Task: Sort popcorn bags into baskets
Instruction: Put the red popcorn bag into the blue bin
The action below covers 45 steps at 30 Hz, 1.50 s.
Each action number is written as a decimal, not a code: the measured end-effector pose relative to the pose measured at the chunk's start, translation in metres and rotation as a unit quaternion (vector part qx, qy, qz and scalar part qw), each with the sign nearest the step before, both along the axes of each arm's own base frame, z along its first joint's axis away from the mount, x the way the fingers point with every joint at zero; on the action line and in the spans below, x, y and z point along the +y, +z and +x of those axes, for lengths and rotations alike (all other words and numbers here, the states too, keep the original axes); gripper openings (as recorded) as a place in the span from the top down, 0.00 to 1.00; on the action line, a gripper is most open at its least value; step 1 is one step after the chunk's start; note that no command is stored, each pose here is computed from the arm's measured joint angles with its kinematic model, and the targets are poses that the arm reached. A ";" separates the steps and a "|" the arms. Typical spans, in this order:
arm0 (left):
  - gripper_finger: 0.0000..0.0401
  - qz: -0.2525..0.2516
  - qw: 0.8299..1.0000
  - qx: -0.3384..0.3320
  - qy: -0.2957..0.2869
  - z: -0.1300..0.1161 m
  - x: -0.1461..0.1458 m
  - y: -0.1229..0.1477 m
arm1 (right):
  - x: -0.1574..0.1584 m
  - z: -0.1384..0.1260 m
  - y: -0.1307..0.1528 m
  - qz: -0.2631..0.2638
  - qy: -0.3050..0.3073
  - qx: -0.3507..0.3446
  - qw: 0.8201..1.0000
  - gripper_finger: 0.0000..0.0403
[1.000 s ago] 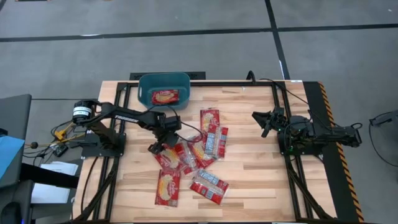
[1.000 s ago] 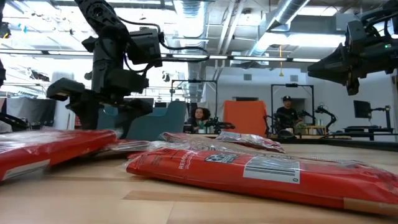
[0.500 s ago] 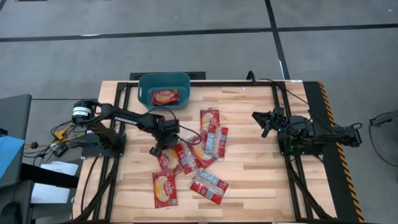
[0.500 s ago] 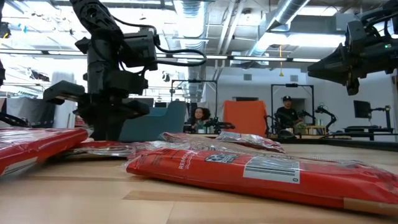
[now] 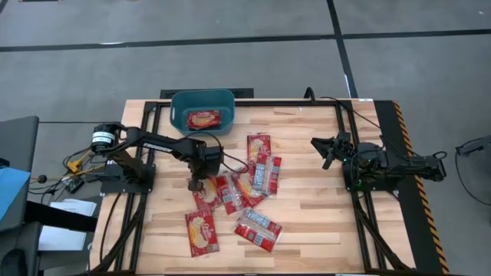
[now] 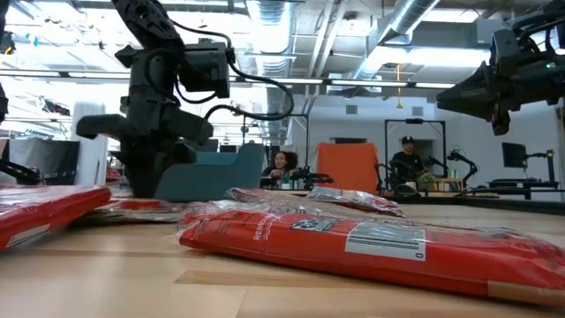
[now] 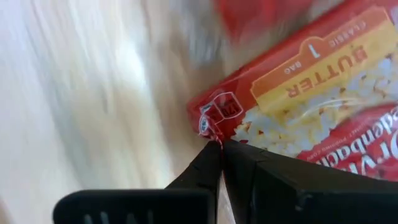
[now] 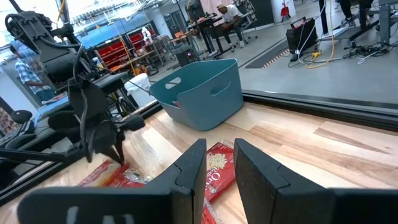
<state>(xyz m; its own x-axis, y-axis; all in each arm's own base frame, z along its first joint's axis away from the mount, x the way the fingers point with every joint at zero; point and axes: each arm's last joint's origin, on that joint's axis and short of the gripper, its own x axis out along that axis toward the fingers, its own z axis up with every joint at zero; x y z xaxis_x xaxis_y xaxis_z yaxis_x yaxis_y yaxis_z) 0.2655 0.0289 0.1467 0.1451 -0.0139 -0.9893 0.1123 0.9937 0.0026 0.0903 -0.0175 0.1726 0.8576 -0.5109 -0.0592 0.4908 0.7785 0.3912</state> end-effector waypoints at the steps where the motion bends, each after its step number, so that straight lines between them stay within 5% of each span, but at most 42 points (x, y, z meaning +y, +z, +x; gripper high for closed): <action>1: 1.00 0.004 1.000 0.003 0.002 0.000 0.001 0.003 | 0.000 0.000 0.000 0.000 0.000 0.000 1.000 0.73; 22: 1.00 -0.006 0.990 -0.048 0.130 0.026 0.051 0.079 | 0.000 0.000 0.000 0.001 0.000 0.000 1.000 0.73; 45: 1.00 0.003 0.970 -0.059 0.234 0.018 0.093 0.139 | 0.000 0.000 0.000 -0.009 0.001 0.006 1.000 0.73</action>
